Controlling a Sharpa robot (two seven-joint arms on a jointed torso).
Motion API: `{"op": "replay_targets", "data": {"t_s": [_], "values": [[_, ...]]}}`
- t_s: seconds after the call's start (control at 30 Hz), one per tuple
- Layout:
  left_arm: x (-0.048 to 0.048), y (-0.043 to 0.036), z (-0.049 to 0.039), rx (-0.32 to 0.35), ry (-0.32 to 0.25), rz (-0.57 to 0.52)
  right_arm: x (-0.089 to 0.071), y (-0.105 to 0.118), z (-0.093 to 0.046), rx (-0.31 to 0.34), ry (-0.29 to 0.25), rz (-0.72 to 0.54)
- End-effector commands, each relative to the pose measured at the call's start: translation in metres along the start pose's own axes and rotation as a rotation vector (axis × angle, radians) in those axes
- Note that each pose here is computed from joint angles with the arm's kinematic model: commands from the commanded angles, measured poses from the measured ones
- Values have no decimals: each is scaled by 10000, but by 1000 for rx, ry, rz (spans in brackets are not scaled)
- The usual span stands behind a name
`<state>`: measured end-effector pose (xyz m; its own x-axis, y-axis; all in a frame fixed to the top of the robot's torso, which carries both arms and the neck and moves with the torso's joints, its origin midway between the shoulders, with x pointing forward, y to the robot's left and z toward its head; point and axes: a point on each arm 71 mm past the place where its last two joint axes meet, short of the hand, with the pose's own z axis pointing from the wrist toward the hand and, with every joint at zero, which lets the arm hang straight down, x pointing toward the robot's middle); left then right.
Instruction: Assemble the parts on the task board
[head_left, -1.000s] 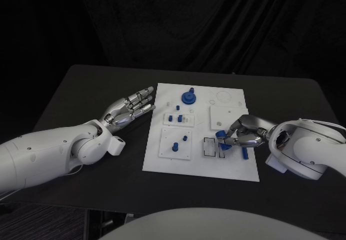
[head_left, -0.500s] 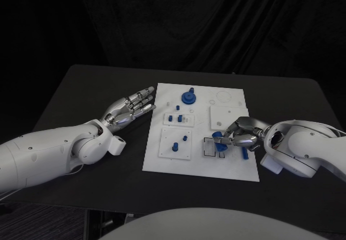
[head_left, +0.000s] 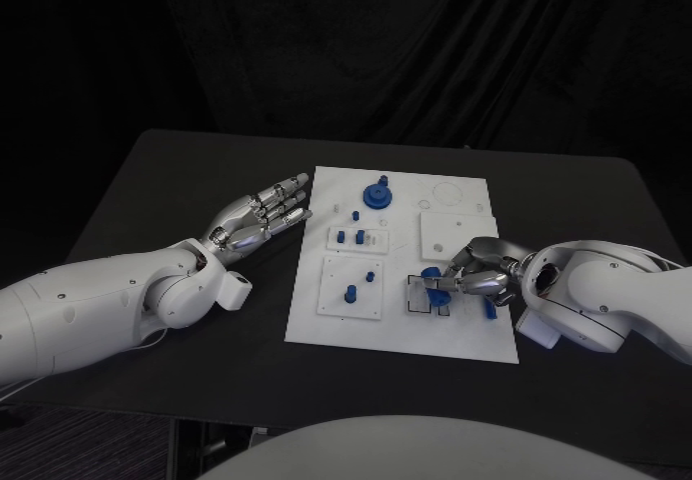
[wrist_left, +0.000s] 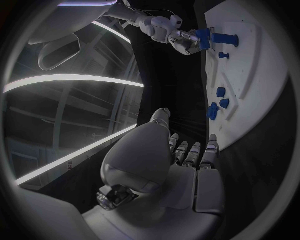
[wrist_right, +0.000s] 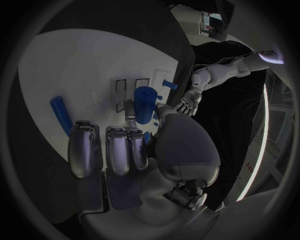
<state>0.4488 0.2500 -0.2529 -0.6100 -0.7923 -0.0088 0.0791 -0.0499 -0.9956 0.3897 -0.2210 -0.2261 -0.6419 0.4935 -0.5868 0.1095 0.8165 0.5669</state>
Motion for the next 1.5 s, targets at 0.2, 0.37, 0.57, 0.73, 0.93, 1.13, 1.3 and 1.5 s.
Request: {"op": "replay_targets", "data": {"t_s": [0.2,0.37,0.57,0.73,0.93,1.13,1.3,1.5], "values": [[18,3,2,12,12,-13,49,-26,21,33,33,-40],[18,6,0,11,12,-13,58,-23,29,31,33,-48],[19,11,0,9,13,-14,60,-13,39,19,29,-49],[19,13,-2,7,13,-15,64,-7,46,13,31,-51],[19,16,-3,6,14,-15,73,-4,48,10,41,-56],[21,17,-4,6,14,-16,90,2,48,10,57,-66],[21,18,-6,5,14,-16,99,8,46,8,63,-84],[21,20,-8,4,14,-17,105,9,45,7,68,-93]]}}
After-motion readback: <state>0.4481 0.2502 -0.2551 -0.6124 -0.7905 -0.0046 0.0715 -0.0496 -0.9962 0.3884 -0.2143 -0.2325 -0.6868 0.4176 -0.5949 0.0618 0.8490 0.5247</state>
